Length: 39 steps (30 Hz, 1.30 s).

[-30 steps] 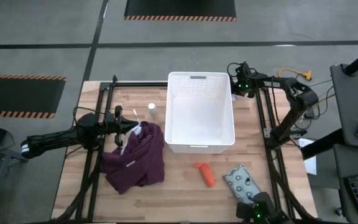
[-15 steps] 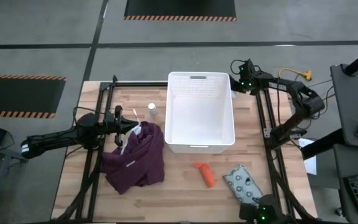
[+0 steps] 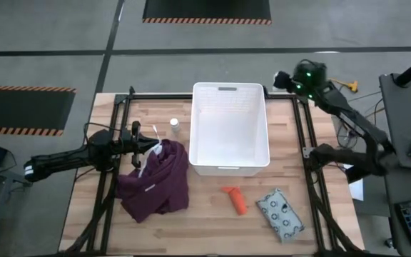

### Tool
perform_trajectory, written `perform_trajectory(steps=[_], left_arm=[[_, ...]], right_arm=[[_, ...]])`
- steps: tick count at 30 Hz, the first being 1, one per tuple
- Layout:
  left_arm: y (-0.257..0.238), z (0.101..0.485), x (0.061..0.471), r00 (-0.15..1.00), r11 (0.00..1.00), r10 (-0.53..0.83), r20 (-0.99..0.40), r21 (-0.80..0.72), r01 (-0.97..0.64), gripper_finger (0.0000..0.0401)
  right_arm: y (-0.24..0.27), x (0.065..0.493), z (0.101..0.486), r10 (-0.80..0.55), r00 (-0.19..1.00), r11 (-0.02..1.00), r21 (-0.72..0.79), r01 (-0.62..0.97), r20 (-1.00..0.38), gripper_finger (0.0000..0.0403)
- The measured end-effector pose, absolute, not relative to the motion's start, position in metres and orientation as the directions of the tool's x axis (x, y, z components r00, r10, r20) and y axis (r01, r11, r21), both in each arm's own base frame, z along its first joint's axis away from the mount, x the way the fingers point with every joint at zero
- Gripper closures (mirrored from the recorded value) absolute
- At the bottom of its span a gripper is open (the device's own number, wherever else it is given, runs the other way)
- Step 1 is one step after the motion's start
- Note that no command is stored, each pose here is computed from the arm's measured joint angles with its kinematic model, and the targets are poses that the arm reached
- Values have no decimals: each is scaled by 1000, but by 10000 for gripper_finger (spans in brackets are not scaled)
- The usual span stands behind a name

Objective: Pick & place medical supplies in basket/bin
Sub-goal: Put the white bandage into the white bin

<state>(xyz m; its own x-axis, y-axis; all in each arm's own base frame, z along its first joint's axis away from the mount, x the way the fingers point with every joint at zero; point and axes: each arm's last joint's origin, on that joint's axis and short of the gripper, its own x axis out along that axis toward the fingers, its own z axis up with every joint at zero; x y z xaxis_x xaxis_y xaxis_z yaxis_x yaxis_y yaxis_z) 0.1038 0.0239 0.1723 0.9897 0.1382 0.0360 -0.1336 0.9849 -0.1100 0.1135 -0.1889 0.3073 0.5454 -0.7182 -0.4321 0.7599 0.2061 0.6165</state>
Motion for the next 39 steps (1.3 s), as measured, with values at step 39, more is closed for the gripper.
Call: perform_trajectory(steps=[39], left_arm=[[24,172,104,990,985,138,35,-110,-134,400]], right_arm=[[-161,225,351,-496,648,633,270,726,-579,203]])
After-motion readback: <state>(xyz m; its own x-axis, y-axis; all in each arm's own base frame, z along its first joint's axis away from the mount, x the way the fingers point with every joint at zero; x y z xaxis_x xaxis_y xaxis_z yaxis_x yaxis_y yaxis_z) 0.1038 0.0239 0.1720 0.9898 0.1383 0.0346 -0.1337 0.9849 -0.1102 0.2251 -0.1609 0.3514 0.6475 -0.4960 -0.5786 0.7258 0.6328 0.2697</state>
